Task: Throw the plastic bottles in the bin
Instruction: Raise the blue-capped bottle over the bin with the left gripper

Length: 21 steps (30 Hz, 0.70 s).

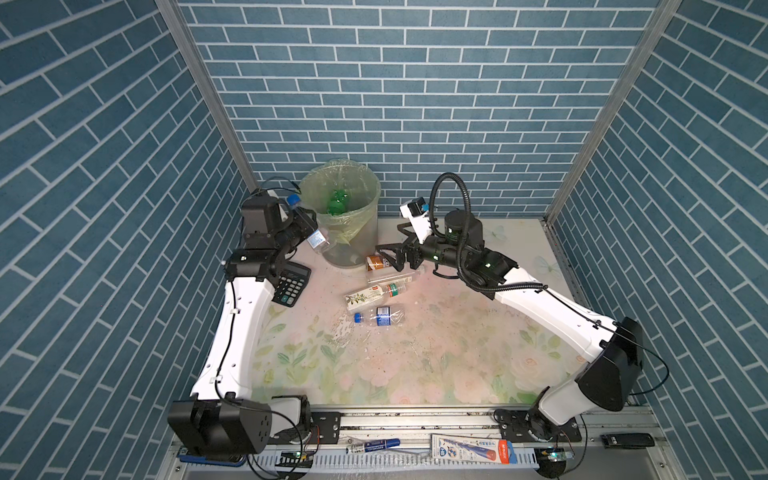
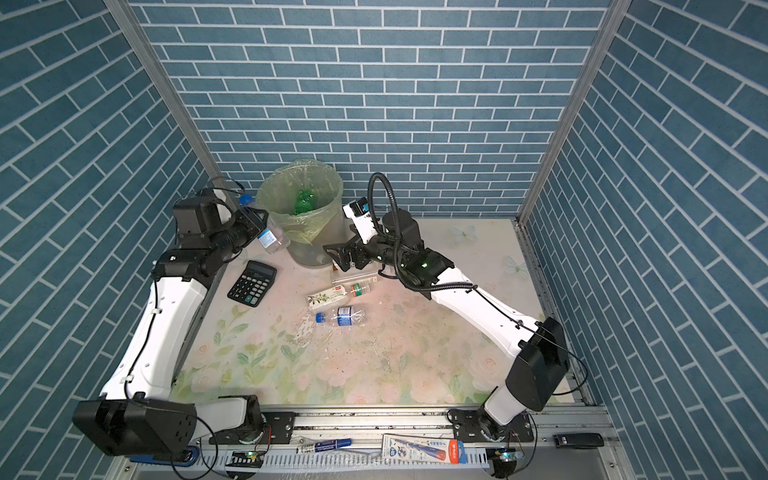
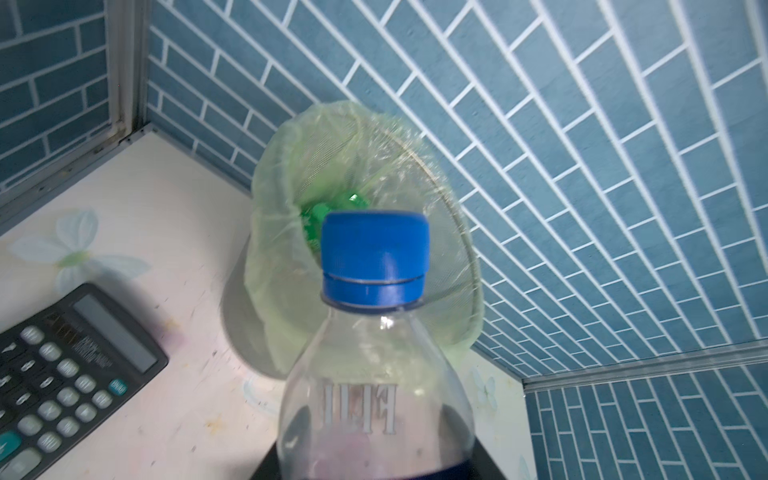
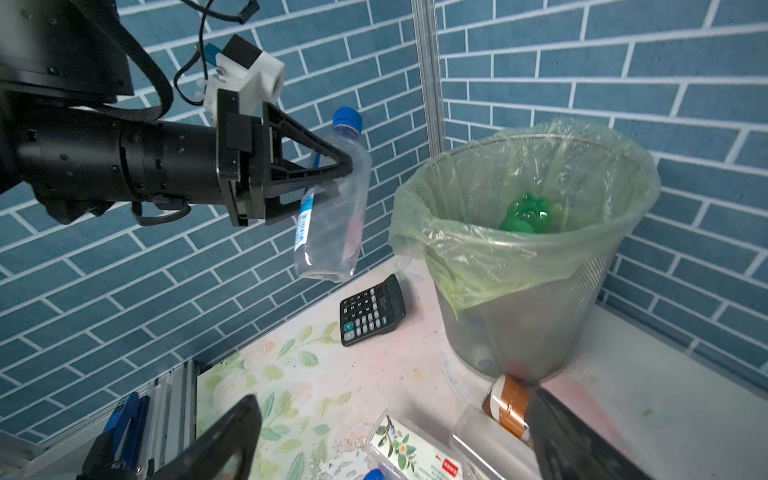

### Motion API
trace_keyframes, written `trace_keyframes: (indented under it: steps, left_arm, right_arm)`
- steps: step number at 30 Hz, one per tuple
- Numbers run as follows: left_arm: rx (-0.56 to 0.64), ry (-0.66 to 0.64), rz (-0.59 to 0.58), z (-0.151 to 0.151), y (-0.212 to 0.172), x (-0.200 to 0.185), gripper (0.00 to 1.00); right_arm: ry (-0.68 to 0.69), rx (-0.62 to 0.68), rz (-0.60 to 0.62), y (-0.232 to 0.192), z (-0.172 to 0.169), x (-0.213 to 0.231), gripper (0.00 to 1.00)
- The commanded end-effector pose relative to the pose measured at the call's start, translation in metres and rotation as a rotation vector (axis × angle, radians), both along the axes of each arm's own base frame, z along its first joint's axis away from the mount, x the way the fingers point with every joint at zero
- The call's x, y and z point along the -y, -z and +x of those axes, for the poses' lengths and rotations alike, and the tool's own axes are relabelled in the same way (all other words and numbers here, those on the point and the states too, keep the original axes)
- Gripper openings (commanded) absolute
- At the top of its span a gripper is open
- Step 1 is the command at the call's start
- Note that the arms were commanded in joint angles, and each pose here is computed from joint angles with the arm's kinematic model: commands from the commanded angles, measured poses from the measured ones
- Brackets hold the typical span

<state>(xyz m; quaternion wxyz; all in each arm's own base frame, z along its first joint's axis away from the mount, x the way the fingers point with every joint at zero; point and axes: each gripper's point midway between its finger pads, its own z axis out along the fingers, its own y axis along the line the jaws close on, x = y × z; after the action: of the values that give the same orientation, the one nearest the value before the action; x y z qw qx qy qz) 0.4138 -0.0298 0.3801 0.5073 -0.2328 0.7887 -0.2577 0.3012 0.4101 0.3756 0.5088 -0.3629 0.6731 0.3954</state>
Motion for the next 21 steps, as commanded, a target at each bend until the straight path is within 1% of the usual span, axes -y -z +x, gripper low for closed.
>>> trace_keyframes:
  steps: [1, 4, 8, 12, 15, 16, 18, 21]
  left_arm:
    - [0.141, 0.029, 0.035, 0.016, -0.051, 0.009, 0.44]
    - [0.254, 0.030, 0.060, 0.029, -0.097, 0.012, 0.44]
    - [0.398, 0.019, 0.129, 0.039, -0.161, 0.014, 0.42]
    - [0.537, 0.015, 0.156, 0.040, -0.222, 0.018, 0.42]
    - [0.636, 0.005, 0.174, 0.035, -0.258, 0.019, 0.42]
    - [0.664, 0.003, 0.179, 0.033, -0.266, 0.019, 0.42]
    - [0.685, -0.005, 0.181, 0.040, -0.270, 0.019, 0.41]
    - [0.636, -0.009, 0.186, 0.068, -0.248, 0.020, 0.41]
  right_arm:
    - [0.030, 0.093, -0.064, -0.013, 0.008, -0.004, 0.99]
    - [0.046, 0.119, -0.079, -0.025, 0.010, -0.008, 0.99]
    - [0.070, 0.144, -0.090, -0.038, 0.012, -0.007, 0.99]
    - [0.092, 0.166, -0.083, -0.048, 0.012, -0.001, 0.99]
    - [0.110, 0.173, -0.091, -0.048, 0.012, 0.004, 0.99]
    - [0.117, 0.177, -0.094, -0.048, 0.013, 0.005, 0.99]
    - [0.130, 0.181, -0.098, -0.046, 0.014, 0.008, 0.99]
    - [0.136, 0.180, -0.109, -0.042, 0.015, 0.009, 0.99]
